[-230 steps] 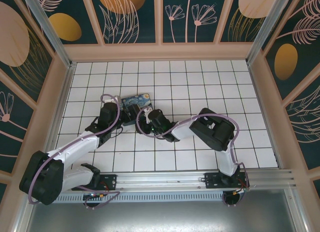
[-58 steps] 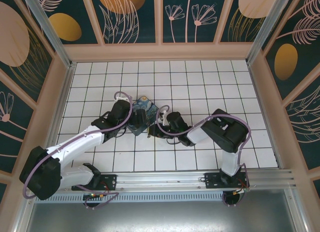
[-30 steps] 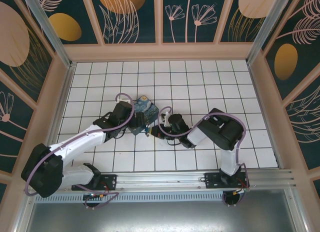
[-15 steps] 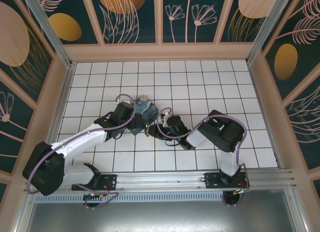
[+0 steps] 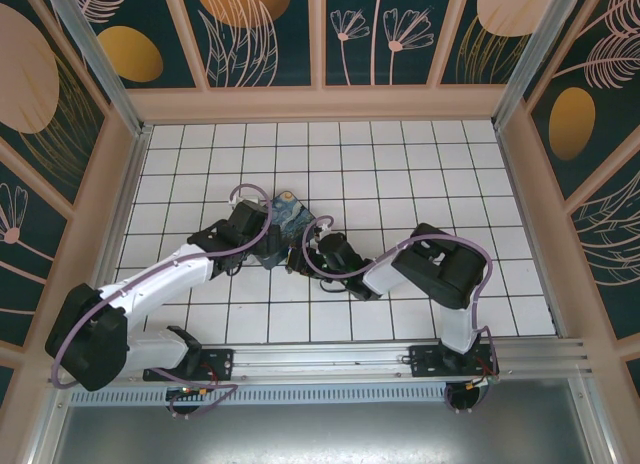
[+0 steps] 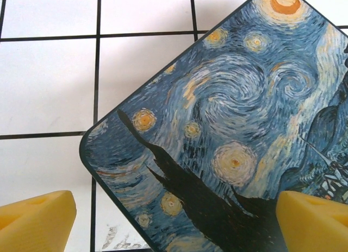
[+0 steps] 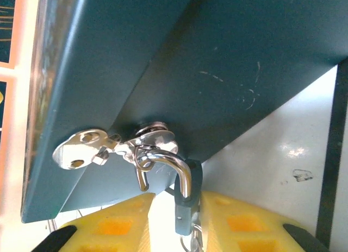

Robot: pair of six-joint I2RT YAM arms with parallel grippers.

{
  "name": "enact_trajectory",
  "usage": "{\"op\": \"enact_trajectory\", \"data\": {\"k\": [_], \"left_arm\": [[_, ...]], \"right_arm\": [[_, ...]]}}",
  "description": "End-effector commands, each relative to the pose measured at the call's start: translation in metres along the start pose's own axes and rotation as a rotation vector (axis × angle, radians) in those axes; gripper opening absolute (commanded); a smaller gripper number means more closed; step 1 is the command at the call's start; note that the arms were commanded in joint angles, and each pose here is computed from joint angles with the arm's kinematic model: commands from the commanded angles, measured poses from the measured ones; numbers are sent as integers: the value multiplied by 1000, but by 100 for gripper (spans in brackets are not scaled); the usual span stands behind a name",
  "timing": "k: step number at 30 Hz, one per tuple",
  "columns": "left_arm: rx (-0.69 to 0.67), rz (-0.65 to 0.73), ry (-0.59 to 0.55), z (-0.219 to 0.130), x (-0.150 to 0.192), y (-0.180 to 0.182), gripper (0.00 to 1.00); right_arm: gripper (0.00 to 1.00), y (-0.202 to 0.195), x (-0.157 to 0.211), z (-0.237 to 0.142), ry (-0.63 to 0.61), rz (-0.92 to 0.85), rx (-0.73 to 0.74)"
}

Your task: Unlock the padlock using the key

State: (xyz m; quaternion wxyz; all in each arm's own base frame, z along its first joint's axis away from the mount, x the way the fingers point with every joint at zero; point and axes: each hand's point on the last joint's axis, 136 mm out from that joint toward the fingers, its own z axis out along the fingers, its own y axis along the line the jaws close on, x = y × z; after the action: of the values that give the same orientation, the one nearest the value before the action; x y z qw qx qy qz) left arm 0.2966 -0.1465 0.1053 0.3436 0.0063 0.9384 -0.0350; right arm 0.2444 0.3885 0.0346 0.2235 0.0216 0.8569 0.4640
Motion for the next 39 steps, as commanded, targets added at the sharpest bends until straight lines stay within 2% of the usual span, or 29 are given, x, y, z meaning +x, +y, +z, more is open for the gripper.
{"op": "enact_trajectory", "data": {"k": [1, 6, 8, 21, 39], "left_arm": [[-59, 21, 15, 2, 0, 10, 95], [-82, 21, 37, 10, 7, 12, 96], [-93, 23, 44, 13, 9, 14, 96], [-212, 29, 70, 32, 20, 29, 98], [-211, 72, 157, 49, 47, 28, 98]], "right_arm": [[25, -45, 14, 8, 18, 12, 169], [5, -43, 17, 11, 21, 18, 163], [0, -42, 17, 12, 22, 25, 156], [0, -31, 13, 6, -16, 118, 78], [0, -39, -13, -2, -140, 301, 71]]}}
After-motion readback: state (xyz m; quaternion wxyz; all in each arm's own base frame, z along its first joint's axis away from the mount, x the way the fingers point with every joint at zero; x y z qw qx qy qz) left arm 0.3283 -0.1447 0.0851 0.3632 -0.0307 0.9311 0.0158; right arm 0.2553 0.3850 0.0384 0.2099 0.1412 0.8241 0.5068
